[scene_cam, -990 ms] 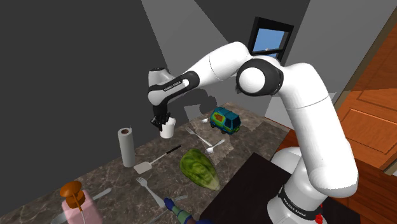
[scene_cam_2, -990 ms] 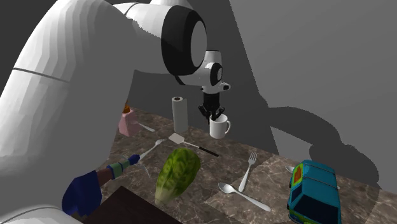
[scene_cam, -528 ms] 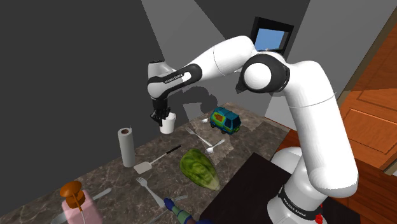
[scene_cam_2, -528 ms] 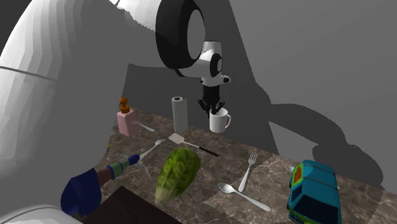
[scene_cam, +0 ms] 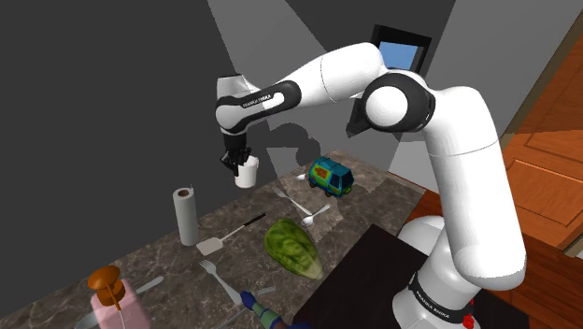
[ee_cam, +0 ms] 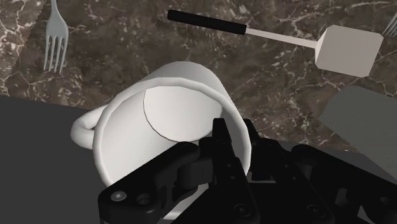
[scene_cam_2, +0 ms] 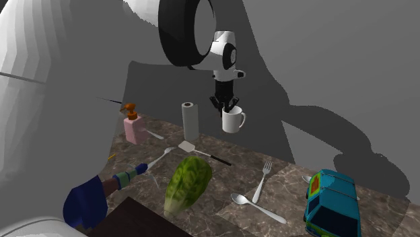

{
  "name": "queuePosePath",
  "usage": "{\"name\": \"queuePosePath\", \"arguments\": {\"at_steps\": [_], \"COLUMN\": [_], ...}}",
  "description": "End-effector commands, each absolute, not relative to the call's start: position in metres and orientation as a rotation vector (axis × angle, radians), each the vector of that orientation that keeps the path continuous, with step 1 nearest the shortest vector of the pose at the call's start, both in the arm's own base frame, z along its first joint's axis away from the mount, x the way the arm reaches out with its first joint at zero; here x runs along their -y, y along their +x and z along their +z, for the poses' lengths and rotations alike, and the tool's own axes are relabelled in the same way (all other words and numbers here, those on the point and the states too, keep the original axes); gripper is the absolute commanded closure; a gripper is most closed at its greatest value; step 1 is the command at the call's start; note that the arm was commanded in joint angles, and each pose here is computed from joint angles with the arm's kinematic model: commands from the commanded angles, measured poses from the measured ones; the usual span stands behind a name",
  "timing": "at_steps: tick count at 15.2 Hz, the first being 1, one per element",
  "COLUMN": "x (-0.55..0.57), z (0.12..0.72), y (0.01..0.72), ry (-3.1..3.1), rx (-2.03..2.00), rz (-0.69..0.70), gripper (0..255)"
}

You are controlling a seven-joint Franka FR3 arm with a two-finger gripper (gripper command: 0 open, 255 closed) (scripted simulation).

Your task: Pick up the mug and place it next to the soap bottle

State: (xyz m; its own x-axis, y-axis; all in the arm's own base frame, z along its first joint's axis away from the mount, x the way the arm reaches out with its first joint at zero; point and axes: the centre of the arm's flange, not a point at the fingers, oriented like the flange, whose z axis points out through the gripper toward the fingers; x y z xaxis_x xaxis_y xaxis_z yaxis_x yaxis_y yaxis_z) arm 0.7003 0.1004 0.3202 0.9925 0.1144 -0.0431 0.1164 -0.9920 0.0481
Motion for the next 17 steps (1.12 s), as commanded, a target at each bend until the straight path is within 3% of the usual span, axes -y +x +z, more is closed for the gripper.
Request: {"name": "queuePosePath", "arguments": {"at_steps": [1,17], "x": [-0.101,-0.101], "z": [0.331,0.415], "y": [0.7,0.7], "ry": [3.085,3.085], "rx": [-0.179,-0.179], "rz": [-0.062,-0.062], "gripper": [255,255]}}
